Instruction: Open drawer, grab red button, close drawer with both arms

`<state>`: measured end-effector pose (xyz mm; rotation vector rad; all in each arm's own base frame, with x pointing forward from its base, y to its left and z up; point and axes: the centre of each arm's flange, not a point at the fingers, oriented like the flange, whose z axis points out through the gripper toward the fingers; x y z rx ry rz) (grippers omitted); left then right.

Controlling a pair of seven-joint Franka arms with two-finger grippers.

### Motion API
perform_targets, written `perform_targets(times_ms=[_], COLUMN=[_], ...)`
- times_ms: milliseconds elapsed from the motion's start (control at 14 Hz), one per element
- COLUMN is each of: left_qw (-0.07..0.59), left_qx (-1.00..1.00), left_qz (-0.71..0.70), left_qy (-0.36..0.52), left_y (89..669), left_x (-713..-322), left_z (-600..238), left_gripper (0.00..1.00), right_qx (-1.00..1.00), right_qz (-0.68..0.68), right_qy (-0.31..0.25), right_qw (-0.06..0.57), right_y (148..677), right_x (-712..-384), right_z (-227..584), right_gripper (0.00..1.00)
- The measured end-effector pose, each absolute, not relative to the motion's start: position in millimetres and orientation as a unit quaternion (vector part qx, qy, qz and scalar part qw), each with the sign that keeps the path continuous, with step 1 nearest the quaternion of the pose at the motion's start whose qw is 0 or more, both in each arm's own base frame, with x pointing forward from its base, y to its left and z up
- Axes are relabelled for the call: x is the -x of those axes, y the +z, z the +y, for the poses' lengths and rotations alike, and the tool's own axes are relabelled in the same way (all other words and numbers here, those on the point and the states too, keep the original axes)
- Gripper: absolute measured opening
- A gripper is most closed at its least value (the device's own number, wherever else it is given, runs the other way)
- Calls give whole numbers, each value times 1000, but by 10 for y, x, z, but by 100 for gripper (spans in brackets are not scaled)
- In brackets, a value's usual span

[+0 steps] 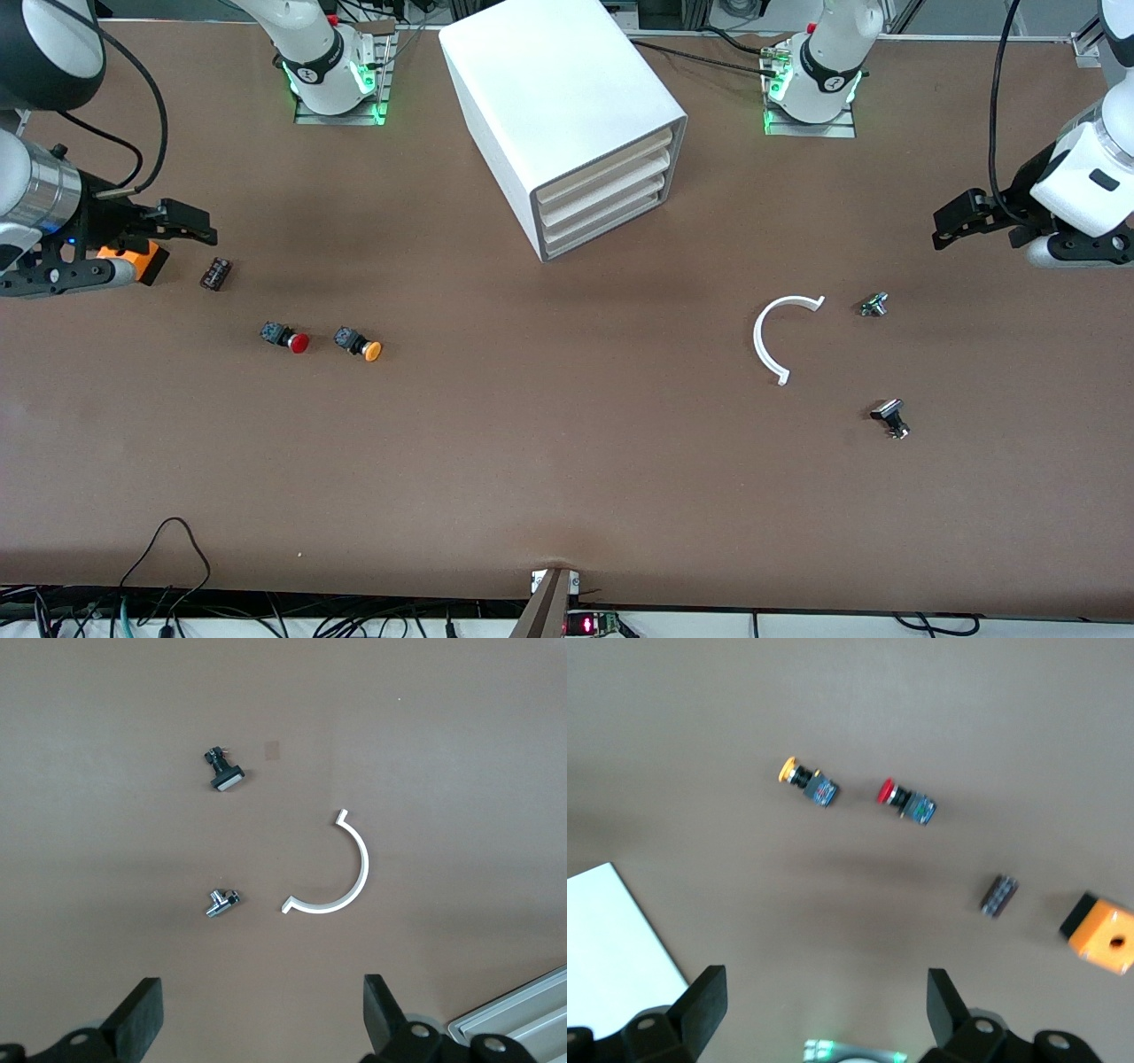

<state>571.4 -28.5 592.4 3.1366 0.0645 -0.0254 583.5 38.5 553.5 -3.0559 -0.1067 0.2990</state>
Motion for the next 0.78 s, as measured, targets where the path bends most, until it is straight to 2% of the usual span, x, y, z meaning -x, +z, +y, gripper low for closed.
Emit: perform_targets(times_ms=[356,783], left_qw=[3,3], left_qx=[-1000,-1000], left_qz=[18,16], left_qy=[-9,-9], left_y=[5908,5912], left_x=[-5743,-5742], left_z=[-317,-333], left_gripper=[100,100], right_qx=[996,998], right_qz=[-12,-34], right_qy=[88,45], right_qw=[-19,-20], right_y=[5617,5828], right_x=[-5890,-5978], right_z=[145,28], right_gripper=[100,100])
